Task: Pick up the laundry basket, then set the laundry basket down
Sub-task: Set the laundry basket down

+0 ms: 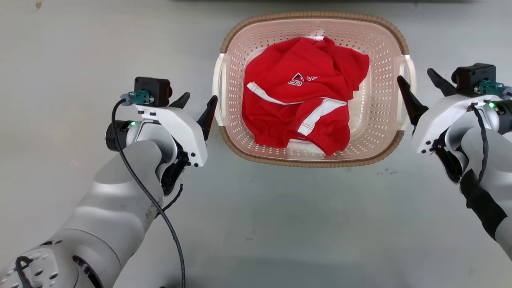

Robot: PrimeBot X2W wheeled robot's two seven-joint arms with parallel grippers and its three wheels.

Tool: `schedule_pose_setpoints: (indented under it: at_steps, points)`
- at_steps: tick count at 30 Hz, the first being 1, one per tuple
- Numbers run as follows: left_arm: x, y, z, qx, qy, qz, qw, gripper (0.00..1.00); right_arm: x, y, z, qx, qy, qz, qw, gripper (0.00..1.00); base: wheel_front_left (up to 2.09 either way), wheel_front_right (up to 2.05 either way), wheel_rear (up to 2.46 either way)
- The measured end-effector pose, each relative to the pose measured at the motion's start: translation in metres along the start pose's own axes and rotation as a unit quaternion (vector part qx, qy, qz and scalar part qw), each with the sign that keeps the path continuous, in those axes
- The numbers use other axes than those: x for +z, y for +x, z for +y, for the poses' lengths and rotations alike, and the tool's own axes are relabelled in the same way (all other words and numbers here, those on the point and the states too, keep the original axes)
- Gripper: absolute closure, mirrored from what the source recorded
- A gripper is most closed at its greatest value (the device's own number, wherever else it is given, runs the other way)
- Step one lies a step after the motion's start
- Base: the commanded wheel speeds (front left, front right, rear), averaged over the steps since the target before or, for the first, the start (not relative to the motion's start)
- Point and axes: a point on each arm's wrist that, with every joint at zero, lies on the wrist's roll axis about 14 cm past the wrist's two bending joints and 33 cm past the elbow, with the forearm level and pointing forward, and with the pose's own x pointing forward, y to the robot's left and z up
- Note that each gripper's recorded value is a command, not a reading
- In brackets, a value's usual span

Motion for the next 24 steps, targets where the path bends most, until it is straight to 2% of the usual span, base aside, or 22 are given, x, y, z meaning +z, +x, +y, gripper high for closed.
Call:
schedule_pose_setpoints:
  at_steps: [9, 24]
  points:
    - [0.009, -0.020, 0.001, 0.010, -0.013, -0.023, 1.000, 0.00, 0.019, -0.011, 0.011, 0.003, -0.012, -0.017, 1.000, 0.00, 0.00, 0.00, 0.00]
    - [0.018, -0.054, -0.007, 0.012, -0.010, -0.055, 0.998, 0.00, 0.022, -0.038, 0.037, 0.015, -0.029, -0.020, 0.999, 0.00, 0.00, 0.00, 0.00]
